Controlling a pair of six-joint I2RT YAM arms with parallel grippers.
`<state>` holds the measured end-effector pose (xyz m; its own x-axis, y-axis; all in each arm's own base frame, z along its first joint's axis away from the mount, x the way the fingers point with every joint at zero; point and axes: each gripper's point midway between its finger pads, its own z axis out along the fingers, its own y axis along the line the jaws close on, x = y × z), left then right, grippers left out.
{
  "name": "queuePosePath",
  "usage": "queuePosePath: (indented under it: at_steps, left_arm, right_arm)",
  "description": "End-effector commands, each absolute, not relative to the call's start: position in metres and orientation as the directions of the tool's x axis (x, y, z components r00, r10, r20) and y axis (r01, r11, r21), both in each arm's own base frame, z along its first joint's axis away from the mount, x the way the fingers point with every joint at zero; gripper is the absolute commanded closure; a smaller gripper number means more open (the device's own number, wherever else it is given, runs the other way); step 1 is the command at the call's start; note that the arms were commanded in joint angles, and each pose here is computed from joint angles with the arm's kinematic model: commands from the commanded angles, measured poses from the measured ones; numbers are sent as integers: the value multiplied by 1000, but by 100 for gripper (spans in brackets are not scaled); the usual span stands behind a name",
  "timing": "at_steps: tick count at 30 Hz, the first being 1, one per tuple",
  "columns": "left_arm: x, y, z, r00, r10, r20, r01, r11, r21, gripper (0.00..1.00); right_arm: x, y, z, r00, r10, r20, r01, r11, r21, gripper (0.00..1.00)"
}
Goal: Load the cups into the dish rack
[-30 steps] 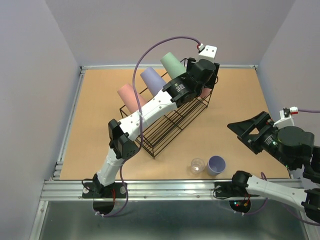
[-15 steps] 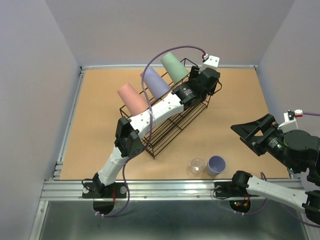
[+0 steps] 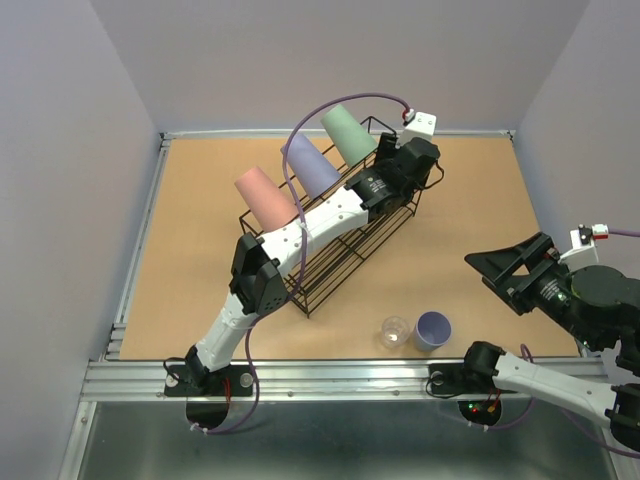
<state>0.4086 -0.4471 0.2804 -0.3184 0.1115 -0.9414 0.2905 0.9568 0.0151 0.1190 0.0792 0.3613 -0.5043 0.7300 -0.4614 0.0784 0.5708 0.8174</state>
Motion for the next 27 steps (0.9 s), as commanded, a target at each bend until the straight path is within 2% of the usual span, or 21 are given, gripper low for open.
queuePosePath:
  at_steps: [1, 15, 27]
  left_arm:
    - [411, -444, 285, -289, 89, -953, 249, 968, 15, 100]
    - [421, -418, 271, -308, 68, -949, 133, 991, 27, 100]
    - [425, -409, 266, -317, 58, -947, 99, 995, 27, 100]
  right_arm:
    - [123, 80, 364, -487, 739, -466, 68, 563, 823, 8]
    - [121, 82, 361, -497, 738, -456, 60, 553, 831, 8]
    - [123, 88, 360, -506, 729, -460, 51, 558, 828, 8]
